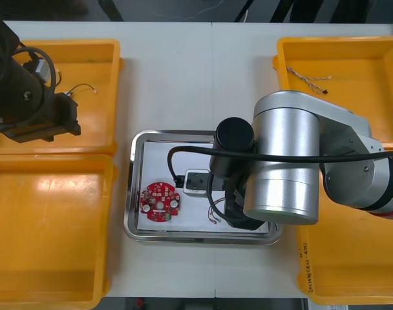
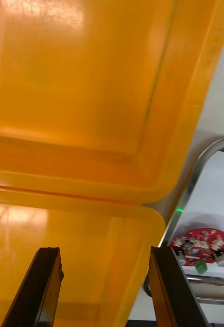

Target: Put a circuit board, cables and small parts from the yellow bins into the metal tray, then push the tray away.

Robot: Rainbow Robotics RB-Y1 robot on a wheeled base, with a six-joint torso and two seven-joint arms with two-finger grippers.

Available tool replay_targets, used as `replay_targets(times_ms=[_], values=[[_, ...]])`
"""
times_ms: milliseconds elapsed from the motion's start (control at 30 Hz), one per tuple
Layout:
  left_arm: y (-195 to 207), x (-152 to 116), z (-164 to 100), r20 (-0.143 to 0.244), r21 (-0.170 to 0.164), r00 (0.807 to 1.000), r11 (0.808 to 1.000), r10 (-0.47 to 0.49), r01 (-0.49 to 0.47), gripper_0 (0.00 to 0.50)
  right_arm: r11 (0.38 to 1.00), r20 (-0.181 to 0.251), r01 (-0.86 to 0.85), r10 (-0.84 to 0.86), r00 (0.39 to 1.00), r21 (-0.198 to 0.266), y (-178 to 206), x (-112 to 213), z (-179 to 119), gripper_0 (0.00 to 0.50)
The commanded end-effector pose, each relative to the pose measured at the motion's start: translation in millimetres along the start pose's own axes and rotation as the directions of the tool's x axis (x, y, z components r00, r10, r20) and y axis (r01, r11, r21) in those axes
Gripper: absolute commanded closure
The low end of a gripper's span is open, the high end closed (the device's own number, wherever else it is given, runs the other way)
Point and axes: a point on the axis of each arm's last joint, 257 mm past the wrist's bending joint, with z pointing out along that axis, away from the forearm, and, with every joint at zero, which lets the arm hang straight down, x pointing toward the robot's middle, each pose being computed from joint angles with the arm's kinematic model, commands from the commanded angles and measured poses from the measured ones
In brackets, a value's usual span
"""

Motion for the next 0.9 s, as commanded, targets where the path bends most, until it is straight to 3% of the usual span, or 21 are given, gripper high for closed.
replay_targets(times_ms=[33, 267, 467, 700, 900], values=[[26.3, -41.6, -25.8, 0.061, -0.064, 0.986, 0.987, 0.154, -0.15, 0.0, 0.992, 0.041, 0.124, -0.125, 0.991, 0.014, 8.8, -16.5, 4.7, 0.5], [34.2, -61.3, -27.0, 0.031, -0.066, 0.976, 0.974, 0.218, -0.215, 0.0, 0.982, 0.007, 0.183, -0.183, 0.983, 0.037, 13.9, -8.5, 24.0, 0.5], [38.5, -79.3, -29.3, 0.01, -0.058, 0.958, 0.957, 0.286, -0.285, 0.0, 0.991, -0.013, 0.135, -0.135, 0.991, -0.012, 19.6, -2.5, 47.1, 0.5], [43.8, -105.0, -19.2, 0.042, -0.06, 0.937, 0.937, 0.348, -0.345, 0.0, 0.996, -0.013, 0.092, -0.092, 0.996, -0.004, 16.1, -4.2, 63.8, 0.5], [39.5, -131.5, -7.4, 0.094, -0.084, 0.906, 0.911, 0.412, -0.405, 0.0, 0.998, 0.05, 0.067, -0.067, 0.996, 0.005, 12.1, -18.6, 74.2, 0.5]])
